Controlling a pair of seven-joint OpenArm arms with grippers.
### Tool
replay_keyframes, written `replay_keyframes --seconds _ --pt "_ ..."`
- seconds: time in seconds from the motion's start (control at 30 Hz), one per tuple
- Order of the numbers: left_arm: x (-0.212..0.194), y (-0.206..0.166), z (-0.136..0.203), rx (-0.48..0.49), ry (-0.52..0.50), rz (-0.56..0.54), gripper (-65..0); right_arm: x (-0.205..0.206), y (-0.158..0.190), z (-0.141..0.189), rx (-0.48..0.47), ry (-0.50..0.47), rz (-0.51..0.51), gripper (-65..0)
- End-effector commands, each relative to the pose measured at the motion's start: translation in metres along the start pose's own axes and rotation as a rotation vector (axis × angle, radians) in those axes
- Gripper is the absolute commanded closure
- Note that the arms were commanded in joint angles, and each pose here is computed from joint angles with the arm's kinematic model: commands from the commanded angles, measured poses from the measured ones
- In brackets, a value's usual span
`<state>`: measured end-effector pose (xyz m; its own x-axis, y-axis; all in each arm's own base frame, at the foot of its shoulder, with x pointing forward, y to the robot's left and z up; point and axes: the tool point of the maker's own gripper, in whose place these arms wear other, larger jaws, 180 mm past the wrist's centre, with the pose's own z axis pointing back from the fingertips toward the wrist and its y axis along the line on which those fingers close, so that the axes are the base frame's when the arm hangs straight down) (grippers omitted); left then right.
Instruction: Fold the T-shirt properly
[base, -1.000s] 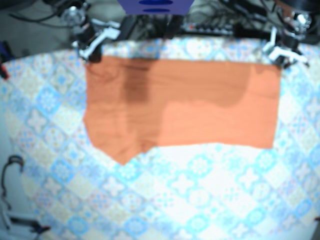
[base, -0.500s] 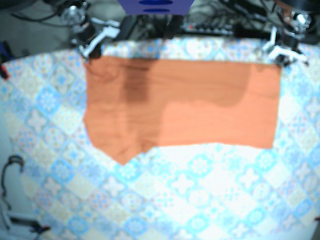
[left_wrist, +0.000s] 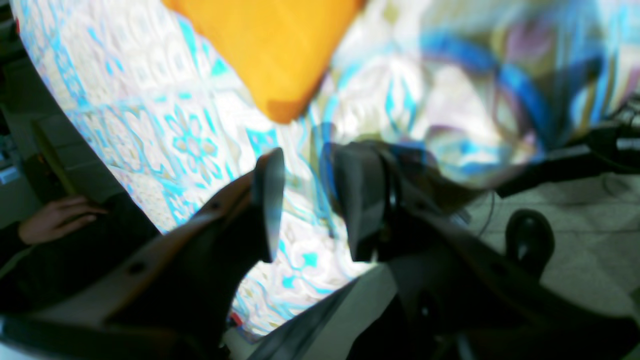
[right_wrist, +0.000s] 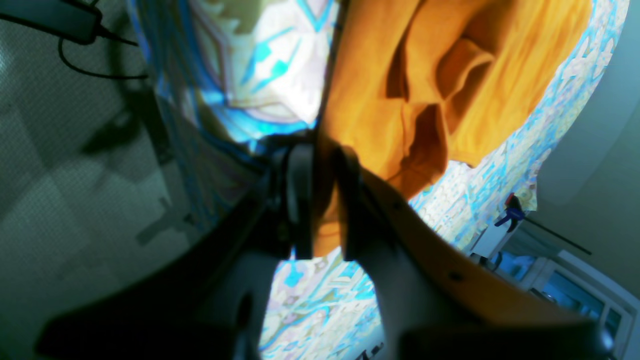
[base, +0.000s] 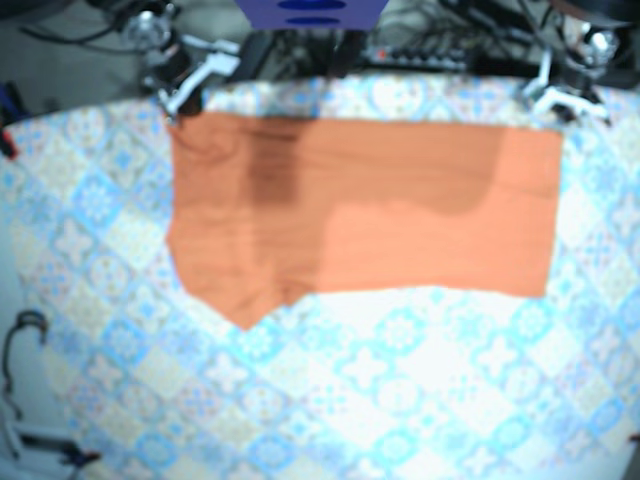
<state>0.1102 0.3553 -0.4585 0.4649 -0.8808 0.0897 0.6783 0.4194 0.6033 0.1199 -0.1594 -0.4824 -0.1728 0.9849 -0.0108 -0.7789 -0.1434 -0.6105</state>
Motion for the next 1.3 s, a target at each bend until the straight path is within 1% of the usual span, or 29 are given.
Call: replay_keyframes --seconds 0.0,0.07,0.17,0.23,0.3,0.47,0.63,0.77,0.87,1.03,1.2,1.27 --pt "-0.001 0.010 0.002 0.023 -0.005 -0.015 -21.4 -0.004 -0.001 0.001 0.001 0.010 0.009 -8.6" --pt "-0.001 0.009 0.001 0.021 -0.005 -0.015 -24.7 -0.003 0.000 0.001 0.003 0.008 0.007 -8.6" --pt "0.003 0.001 0.002 -0.001 -0.016 -0.028 -34.0 -0.003 0.000 0.001 0.003 0.009 0.007 -8.6" --pt "0.002 0.002 0.002 -0.011 -0.020 -0.055 -39.5 -0.003 0.000 0.001 0.003 0.010 0.009 -8.6" --pt "0.004 -0.001 0.002 -0.029 -0.032 -0.083 -42.8 -0.003 0.000 0.001 0.003 0.010 0.009 -8.6" --pt "0.002 0.003 0.002 -0.034 -0.034 -0.119 -42.7 -0.004 0.000 0.001 0.003 0.011 0.009 -8.6" --pt "0.004 0.006 0.000 -0.026 -0.038 -0.122 -42.6 -0.003 0.001 0.002 0.004 0.011 0.009 -8.6" --pt "0.013 0.013 0.002 -0.003 -0.056 -0.167 -42.3 -0.003 0.001 0.002 0.003 0.011 0.008 -8.6" --pt "0.024 0.020 0.004 0.018 -0.083 -0.165 -42.3 -0.003 0.000 0.002 0.002 0.010 0.008 -8.6" --pt "0.030 0.024 0.005 0.030 -0.096 -0.169 -42.3 -0.003 0.000 0.002 0.002 0.010 0.008 -8.6" --pt "0.028 0.027 0.004 0.035 -0.089 -0.167 -42.3 -0.003 0.000 0.002 0.002 0.010 0.008 -8.6" --pt "0.026 0.034 0.003 0.053 -0.069 -0.156 -42.3 -0.003 0.000 0.002 0.002 0.010 0.008 -8.6"
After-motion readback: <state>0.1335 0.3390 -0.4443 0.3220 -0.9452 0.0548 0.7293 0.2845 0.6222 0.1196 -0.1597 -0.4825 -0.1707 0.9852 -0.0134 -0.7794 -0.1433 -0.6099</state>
